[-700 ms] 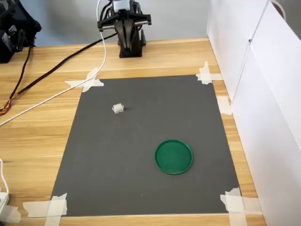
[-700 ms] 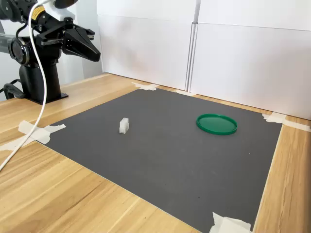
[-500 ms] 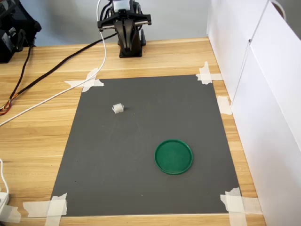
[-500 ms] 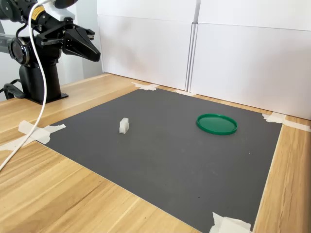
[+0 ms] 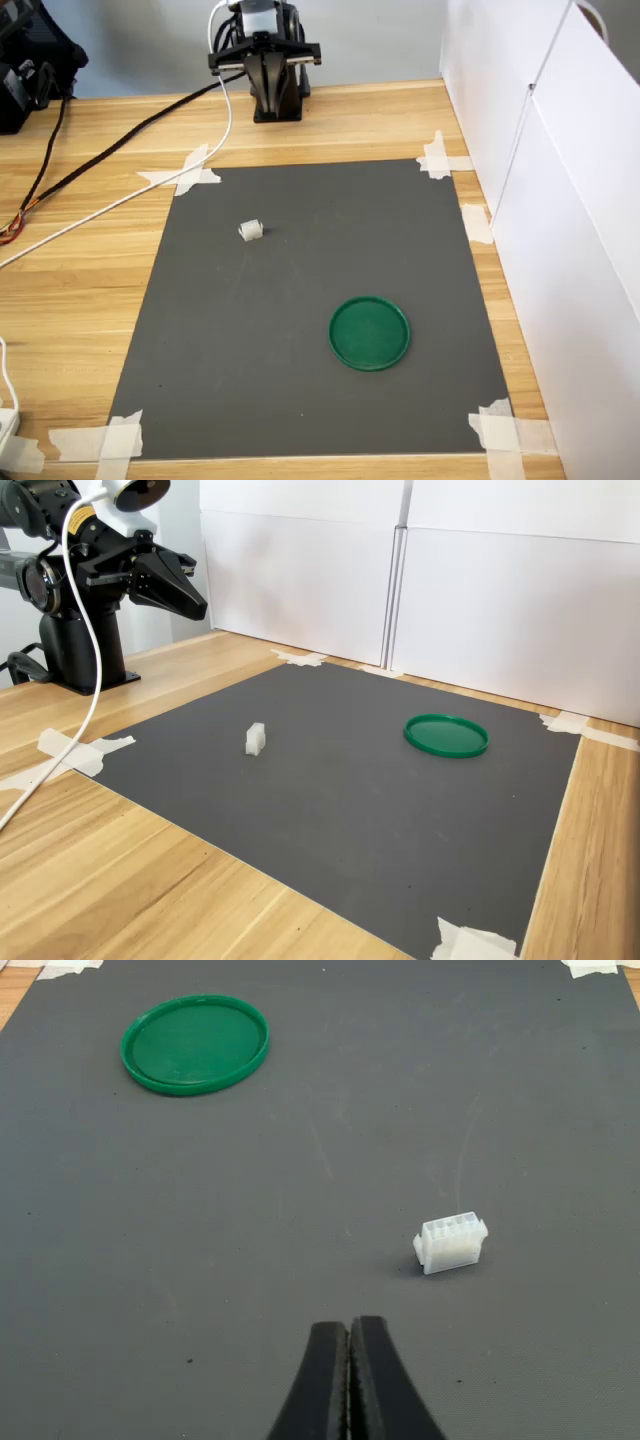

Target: Grasp a white terminal and put it in the green lid.

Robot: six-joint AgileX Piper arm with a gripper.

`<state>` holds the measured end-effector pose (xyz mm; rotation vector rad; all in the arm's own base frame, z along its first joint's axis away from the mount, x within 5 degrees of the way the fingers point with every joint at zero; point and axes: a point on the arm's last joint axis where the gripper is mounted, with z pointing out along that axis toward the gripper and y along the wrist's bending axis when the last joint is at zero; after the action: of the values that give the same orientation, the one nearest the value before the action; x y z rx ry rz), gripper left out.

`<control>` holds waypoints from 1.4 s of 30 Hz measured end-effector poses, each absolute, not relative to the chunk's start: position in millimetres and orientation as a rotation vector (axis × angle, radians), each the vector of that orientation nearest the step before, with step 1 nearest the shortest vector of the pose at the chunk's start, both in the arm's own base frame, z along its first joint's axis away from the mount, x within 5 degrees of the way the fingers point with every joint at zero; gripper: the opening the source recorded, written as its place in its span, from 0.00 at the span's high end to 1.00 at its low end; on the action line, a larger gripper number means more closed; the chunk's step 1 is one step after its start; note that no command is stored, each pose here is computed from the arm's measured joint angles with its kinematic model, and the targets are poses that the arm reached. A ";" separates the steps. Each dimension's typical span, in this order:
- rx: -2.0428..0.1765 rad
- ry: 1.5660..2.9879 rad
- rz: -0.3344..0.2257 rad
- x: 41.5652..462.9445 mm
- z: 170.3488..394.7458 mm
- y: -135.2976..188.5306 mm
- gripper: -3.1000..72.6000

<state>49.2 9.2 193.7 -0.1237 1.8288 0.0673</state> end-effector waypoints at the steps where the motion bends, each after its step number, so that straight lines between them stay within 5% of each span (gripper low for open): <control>1: -0.124 1.829 0.067 49.2 193.7 9.2 0.99; 6: -0.129 1.822 0.069 48.0 200.9 9.5 0.99; 17: -0.152 1.934 0.070 74.4 257.9 10.9 0.99; 25: -0.248 2.166 0.058 120.3 290.0 13.4 0.99; 31: -0.316 2.412 0.078 160.6 296.7 15.3 0.99; 37: -0.451 2.520 -0.018 189.5 298.5 11.2 0.99; 42: -0.568 2.567 -0.024 206.5 298.1 12.2 0.99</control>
<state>206.5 12.2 298.1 -0.5680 2.5673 -0.0244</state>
